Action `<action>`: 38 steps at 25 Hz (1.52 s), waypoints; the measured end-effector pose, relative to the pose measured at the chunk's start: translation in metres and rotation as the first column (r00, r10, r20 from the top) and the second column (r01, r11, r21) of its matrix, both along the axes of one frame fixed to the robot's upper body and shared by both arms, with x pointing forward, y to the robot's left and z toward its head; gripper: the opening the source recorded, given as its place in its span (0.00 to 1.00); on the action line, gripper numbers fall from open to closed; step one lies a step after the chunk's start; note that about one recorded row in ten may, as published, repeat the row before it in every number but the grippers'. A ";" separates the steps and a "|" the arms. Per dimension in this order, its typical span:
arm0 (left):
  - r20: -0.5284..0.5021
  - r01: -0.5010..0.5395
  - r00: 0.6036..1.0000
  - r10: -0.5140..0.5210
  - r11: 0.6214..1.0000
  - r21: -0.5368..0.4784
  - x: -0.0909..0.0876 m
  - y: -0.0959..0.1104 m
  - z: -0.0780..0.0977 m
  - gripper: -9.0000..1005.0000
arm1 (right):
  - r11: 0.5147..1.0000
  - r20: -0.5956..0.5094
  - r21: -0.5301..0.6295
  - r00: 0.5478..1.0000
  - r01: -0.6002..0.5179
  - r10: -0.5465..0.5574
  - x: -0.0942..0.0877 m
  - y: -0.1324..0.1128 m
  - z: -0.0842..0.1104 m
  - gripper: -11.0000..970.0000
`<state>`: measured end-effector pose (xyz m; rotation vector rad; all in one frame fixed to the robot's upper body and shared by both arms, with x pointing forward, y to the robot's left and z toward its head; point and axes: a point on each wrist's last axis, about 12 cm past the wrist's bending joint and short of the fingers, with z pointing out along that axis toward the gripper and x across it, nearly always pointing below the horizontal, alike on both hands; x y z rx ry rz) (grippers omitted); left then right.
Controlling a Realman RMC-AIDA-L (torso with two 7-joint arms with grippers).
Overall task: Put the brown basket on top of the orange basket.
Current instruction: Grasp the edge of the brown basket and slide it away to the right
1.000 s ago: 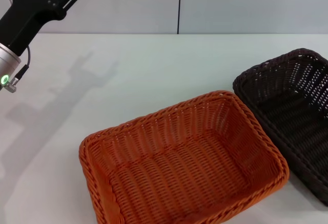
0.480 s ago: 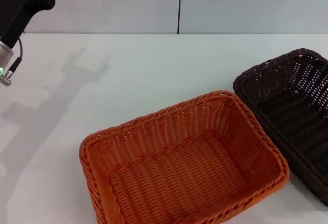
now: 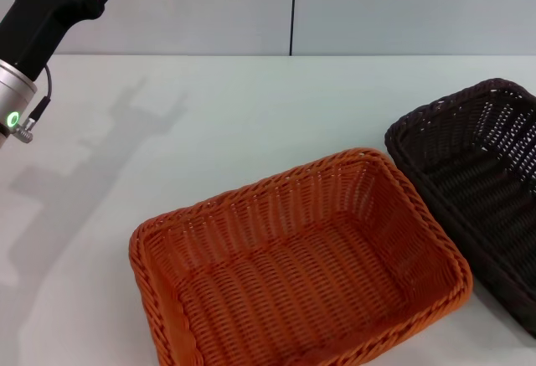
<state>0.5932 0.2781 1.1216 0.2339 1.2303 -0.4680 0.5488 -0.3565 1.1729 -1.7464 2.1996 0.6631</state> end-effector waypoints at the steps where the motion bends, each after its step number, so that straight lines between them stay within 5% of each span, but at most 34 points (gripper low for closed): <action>1: -0.004 0.000 1.000 0.000 1.000 -0.003 0.000 0.000 -0.001 0.83 | 1.000 0.000 -0.004 1.000 -0.011 0.011 0.000 0.000 0.000 0.50; 10: -0.003 -0.009 1.000 0.008 1.000 -0.021 0.003 -0.001 0.000 0.83 | 0.984 -0.078 0.056 0.982 -0.167 0.171 -0.009 0.018 0.006 0.50; 18: 0.031 -0.027 0.999 0.028 0.998 -0.051 0.007 0.004 0.011 0.83 | 0.961 -0.164 0.063 0.947 -0.271 0.277 -0.018 0.041 -0.007 0.50; 32: 0.044 -0.029 0.999 0.032 0.998 -0.051 0.021 -0.004 0.023 0.83 | 0.938 -0.238 0.063 0.907 -0.342 0.347 -0.021 0.058 -0.015 0.50; 38: 0.005 -0.043 0.999 0.043 0.999 -0.018 0.031 -0.010 0.024 0.83 | 0.960 -0.152 0.106 0.950 -0.259 0.273 -0.013 0.038 0.000 0.50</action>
